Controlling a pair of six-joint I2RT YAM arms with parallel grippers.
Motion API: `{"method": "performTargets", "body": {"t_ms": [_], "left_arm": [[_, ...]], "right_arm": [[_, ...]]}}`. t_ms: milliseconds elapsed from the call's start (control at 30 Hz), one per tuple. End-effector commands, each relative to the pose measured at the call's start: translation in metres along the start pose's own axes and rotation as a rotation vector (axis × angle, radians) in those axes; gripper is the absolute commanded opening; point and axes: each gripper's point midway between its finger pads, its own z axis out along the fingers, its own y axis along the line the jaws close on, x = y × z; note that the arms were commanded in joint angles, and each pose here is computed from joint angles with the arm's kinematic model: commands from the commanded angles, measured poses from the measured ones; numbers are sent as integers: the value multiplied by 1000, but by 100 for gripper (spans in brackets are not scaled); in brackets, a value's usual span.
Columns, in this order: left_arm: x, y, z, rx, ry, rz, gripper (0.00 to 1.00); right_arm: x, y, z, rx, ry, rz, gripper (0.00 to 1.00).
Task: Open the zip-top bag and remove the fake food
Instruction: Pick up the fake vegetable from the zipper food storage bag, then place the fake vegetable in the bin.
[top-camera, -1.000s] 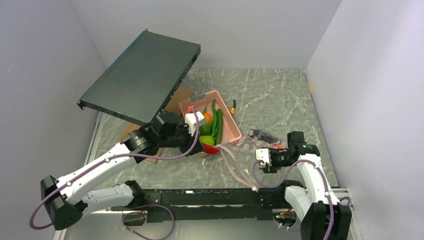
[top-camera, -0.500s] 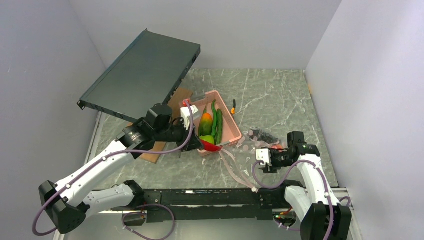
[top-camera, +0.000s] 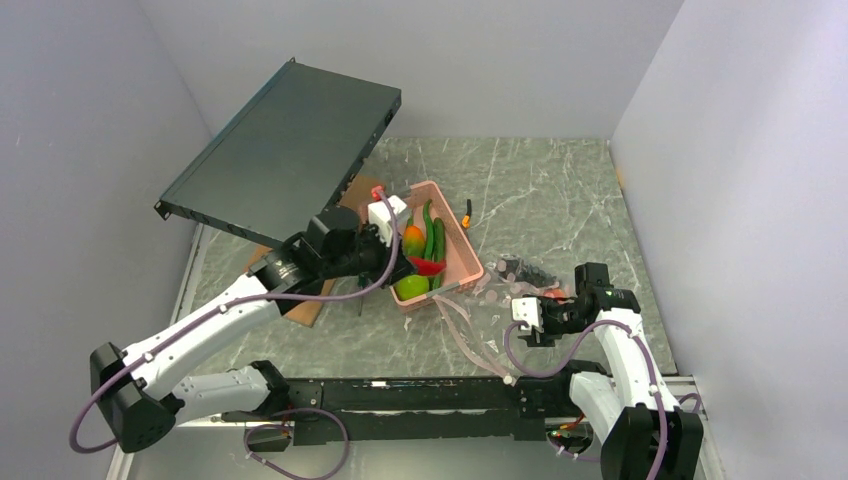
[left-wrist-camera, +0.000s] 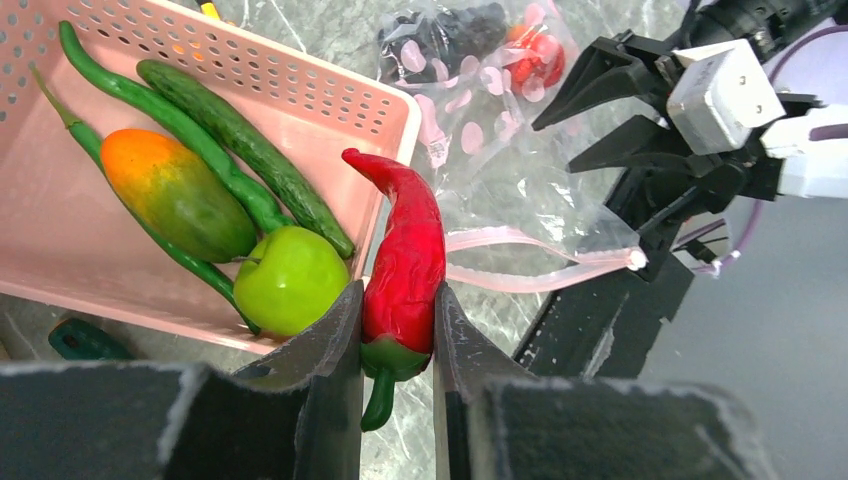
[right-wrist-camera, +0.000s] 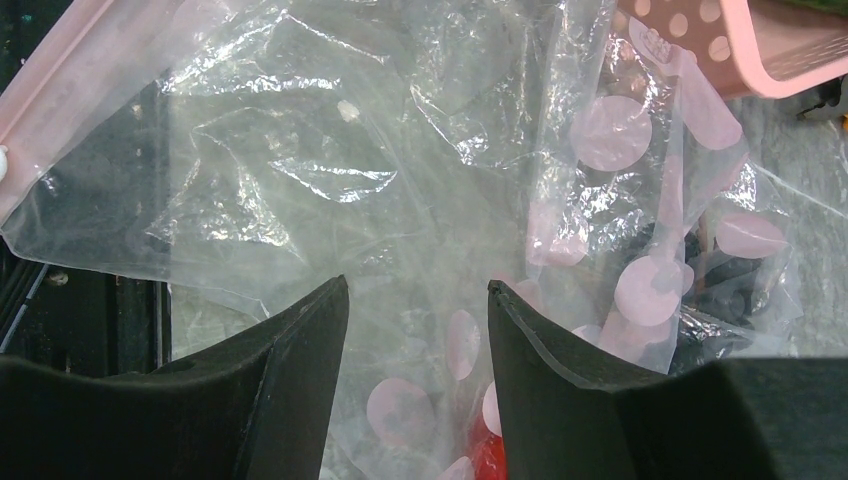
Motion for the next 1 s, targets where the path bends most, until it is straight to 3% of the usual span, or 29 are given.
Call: {"method": "performTargets", "body": {"t_ms": [0, 333, 967], "left_arm": [[-26, -1, 13, -103, -94, 62, 0], [-24, 27, 34, -475, -87, 176, 0], [12, 77, 81, -840, 89, 272, 0]], "right_arm": [[-10, -1, 0, 6, -48, -25, 56], [-10, -2, 0, 9, -48, -27, 56], [-10, -2, -1, 14, -48, -25, 56]]}}
